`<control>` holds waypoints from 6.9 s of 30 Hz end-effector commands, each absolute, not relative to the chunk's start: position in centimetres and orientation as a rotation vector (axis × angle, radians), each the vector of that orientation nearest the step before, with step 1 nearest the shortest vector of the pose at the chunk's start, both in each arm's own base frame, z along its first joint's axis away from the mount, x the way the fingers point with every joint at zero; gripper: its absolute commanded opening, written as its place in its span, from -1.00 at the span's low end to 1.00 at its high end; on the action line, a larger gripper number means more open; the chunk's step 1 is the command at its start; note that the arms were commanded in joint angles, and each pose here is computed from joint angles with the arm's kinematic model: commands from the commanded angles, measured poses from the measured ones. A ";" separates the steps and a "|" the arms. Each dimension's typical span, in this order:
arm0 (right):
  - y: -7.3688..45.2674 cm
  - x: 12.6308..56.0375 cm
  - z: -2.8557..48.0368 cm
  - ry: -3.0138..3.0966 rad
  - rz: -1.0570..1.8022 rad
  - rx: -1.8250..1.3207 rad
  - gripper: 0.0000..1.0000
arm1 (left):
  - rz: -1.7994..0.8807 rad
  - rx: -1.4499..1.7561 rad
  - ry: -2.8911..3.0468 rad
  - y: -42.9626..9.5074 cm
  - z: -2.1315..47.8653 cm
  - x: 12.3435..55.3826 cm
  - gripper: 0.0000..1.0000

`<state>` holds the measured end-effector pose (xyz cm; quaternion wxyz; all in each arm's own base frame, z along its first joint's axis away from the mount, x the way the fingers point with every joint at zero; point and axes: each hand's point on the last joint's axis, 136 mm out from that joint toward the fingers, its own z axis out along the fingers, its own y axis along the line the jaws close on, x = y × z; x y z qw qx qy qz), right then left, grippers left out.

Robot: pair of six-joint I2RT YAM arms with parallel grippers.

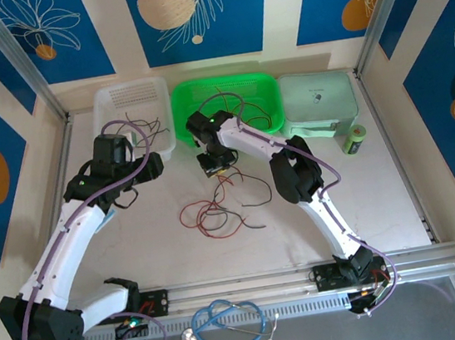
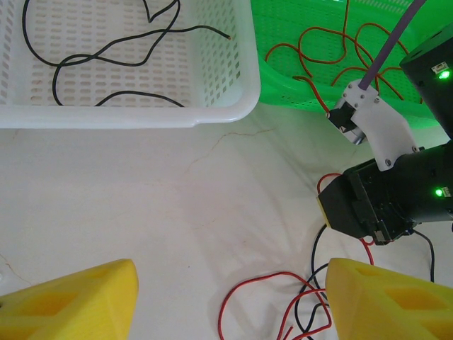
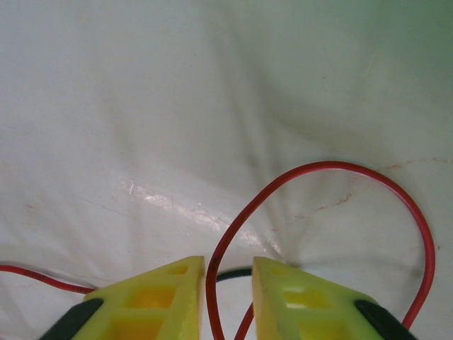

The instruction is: Untangle the cables

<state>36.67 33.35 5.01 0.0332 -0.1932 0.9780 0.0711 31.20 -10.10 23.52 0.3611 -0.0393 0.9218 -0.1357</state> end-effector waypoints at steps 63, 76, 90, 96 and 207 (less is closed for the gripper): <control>28.5 31.8 35.9 2.294 1.018 0.049 -1.00 | -0.338 0.538 1.968 -25.5 23.1 33.1 -0.92; 21.4 29.4 40.7 2.082 0.869 0.185 -1.00 | -0.273 0.482 2.065 -22.4 19.3 31.1 -1.00; 20.4 30.9 45.1 1.967 0.849 0.131 -1.00 | -0.355 0.467 2.037 -21.7 22.0 29.1 -0.29; 21.5 32.9 49.2 1.901 0.857 0.050 -1.00 | -0.422 0.450 1.974 -21.3 24.9 28.0 0.26; 10.6 30.1 29.9 2.184 0.589 0.060 0.32 | 0.075 2.323 1.438 -35.2 3.1 26.3 0.48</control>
